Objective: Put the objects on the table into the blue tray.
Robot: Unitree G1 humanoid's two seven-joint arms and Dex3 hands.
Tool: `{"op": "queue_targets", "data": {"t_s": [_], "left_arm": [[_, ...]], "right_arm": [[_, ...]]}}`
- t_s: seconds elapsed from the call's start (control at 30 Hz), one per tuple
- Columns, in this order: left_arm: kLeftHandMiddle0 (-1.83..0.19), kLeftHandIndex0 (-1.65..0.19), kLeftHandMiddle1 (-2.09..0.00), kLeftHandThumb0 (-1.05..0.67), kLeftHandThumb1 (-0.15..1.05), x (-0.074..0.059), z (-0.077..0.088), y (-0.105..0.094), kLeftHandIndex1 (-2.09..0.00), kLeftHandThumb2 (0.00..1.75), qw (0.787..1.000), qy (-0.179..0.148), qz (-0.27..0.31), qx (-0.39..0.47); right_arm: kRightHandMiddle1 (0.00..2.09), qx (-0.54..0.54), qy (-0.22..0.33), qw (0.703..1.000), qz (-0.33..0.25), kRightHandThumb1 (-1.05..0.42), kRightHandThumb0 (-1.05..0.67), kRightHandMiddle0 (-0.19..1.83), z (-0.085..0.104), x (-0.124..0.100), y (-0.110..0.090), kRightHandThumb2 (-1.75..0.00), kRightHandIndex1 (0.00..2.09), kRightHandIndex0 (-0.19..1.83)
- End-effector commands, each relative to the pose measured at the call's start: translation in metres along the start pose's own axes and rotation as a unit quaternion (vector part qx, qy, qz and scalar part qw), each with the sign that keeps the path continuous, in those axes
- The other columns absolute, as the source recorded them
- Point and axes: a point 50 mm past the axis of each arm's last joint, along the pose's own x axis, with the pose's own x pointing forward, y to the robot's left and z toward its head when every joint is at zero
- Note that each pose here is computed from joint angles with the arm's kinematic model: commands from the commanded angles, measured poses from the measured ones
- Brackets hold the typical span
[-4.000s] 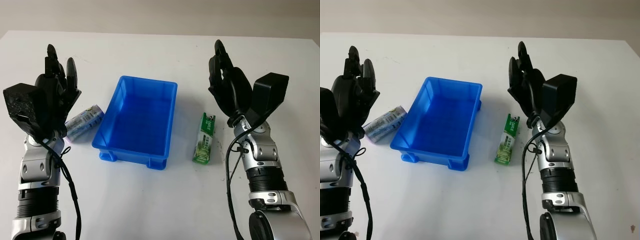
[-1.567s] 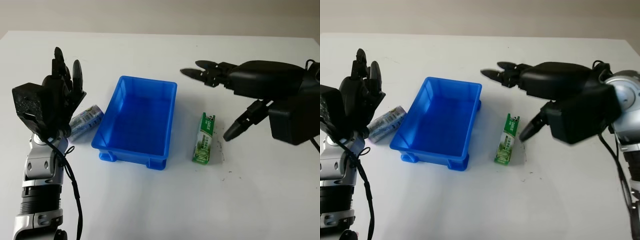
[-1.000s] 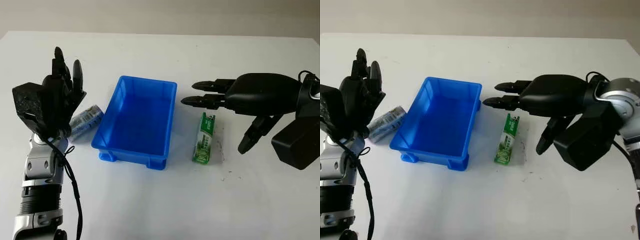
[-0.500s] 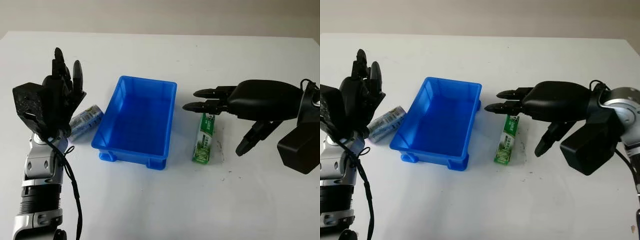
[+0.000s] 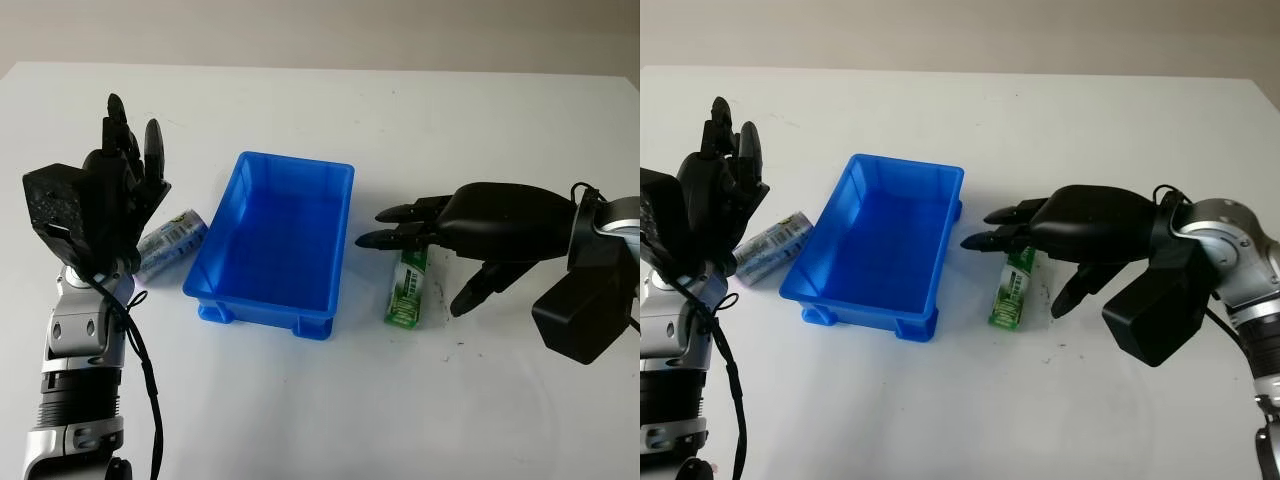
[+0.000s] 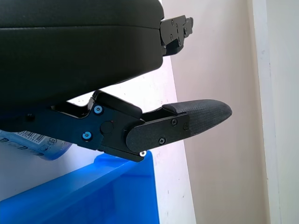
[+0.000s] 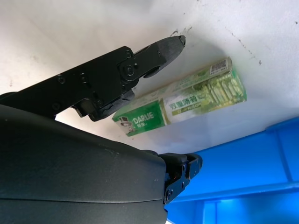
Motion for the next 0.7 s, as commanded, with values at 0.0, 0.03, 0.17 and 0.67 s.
{"op": "queue_targets", "data": {"t_s": [0.0,0.03,0.17,0.67], "left_arm": [[0.19,0.19,0.00,-0.76,1.05,0.001,0.008,0.000,0.00,0.66,1.000,-0.013,-0.001,0.005],[0.19,0.19,0.00,-0.76,1.05,0.001,0.008,0.001,0.00,0.66,1.000,-0.013,-0.001,0.005],[0.19,0.19,0.00,-0.76,1.05,0.000,0.007,0.001,0.00,0.66,1.000,-0.013,0.000,0.003],[0.19,0.19,0.00,-0.76,1.05,-0.001,0.005,0.002,0.00,0.66,1.000,-0.010,-0.001,0.007]], "right_arm": [[0.10,-0.002,-0.010,1.000,-0.006,-0.81,-0.44,0.26,0.000,0.004,0.002,-0.05,0.11,0.24],[0.10,-0.005,-0.013,1.000,-0.003,-0.81,-0.45,0.27,0.000,0.005,0.003,-0.05,0.11,0.24],[0.10,-0.022,-0.014,1.000,0.012,-0.83,-0.42,0.27,-0.002,0.009,0.008,-0.06,0.11,0.25],[1.14,-0.082,-0.035,0.995,-0.033,-0.96,-0.34,0.27,-0.008,0.017,0.024,-0.06,1.17,0.28]]}}
